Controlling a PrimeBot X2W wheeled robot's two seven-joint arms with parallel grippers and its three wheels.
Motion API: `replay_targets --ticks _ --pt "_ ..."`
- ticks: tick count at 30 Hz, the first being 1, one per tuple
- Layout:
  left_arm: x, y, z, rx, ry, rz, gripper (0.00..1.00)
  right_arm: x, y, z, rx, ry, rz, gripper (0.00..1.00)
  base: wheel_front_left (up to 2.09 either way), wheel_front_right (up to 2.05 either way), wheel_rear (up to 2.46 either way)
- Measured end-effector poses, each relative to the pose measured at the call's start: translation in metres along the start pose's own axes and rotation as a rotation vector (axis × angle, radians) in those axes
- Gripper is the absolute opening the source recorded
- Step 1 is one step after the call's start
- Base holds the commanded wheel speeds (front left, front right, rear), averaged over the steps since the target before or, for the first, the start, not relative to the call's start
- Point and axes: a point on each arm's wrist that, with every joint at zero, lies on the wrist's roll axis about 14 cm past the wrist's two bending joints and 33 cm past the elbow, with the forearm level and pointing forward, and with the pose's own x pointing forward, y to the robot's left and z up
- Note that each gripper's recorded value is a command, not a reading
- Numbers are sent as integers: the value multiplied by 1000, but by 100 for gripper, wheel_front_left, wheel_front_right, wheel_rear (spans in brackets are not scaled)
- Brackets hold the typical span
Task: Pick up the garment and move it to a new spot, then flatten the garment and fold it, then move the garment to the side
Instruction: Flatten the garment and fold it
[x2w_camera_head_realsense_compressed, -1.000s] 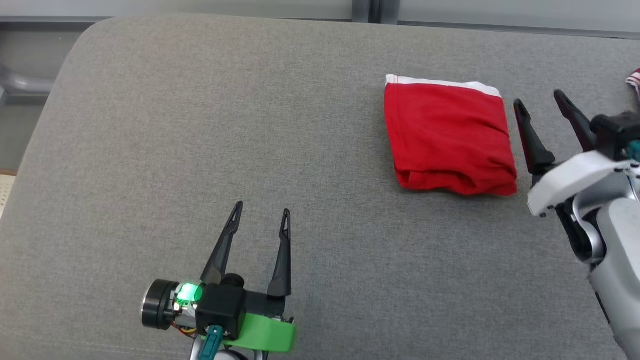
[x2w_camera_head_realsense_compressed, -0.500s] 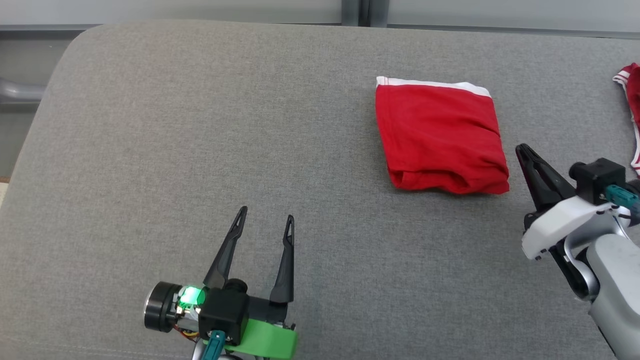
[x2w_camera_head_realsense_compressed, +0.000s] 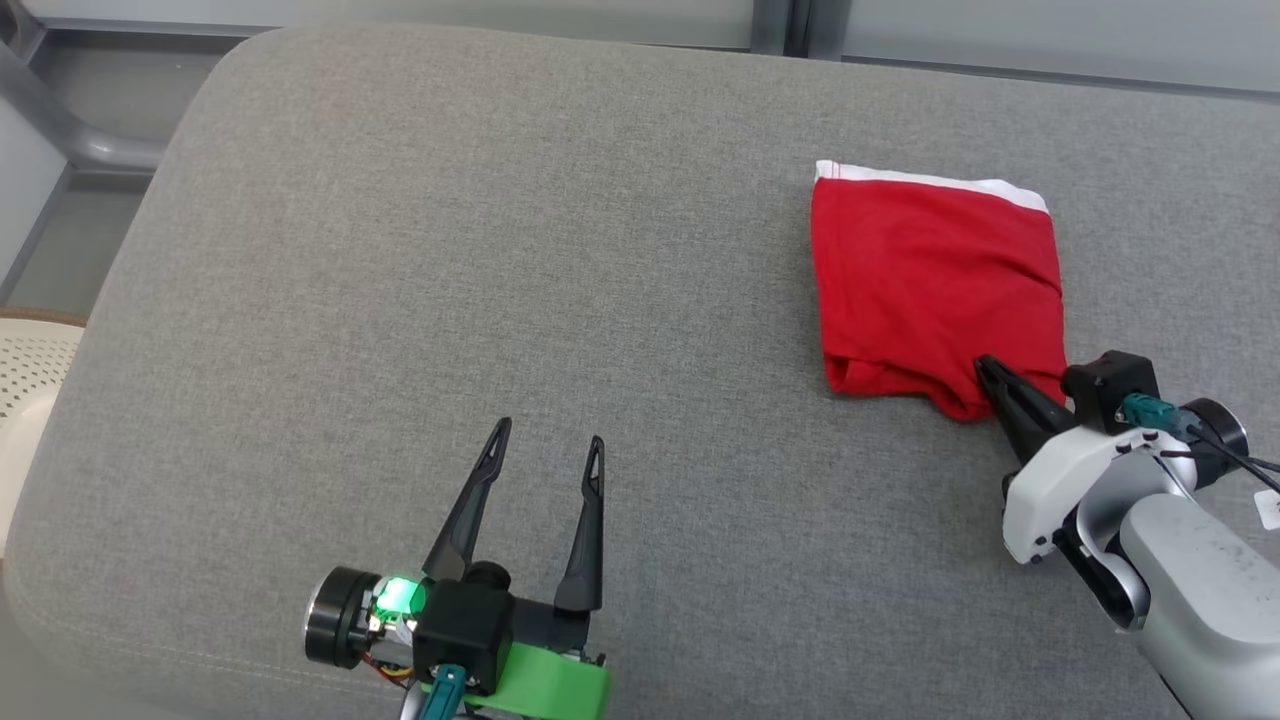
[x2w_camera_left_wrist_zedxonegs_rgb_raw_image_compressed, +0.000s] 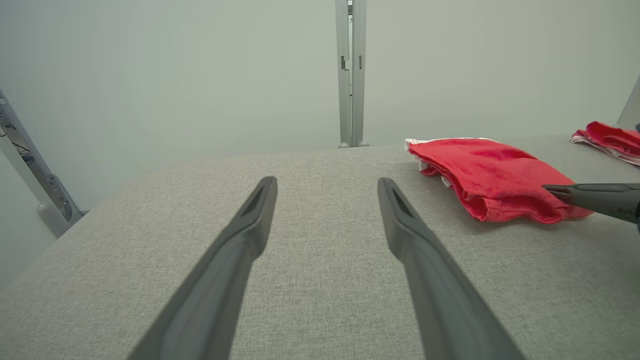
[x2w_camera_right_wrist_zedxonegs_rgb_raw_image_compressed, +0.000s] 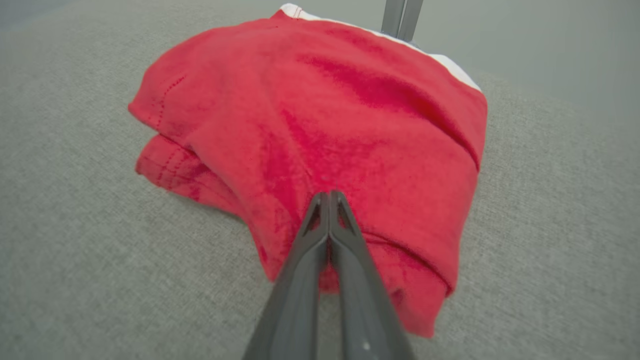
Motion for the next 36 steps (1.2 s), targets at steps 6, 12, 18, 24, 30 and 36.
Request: replay_targets --ticks 6,12,18,24,30,36 --pt "1 -4 -1 -6 1 -10 100 2 3 38 -16 -139 23 0 0 0 0" --pt "0 -5 -1 -12 5 -12 100 17 28 49 -37 -150 75 0 0 0 0" --pt "-3 3 1 -9 2 15 100 33 61 26 -5 -74 131 0 0 0 0" --pt "-5 9 1 -11 5 38 100 39 95 6 12 -4 207 0 0 0 0" --pt "-2 9 3 -14 -5 37 100 33 126 20 80 -56 286 0 0 0 0" --pt "2 16 5 -35 -16 59 100 22 96 55 96 -178 205 100 0 0 0"
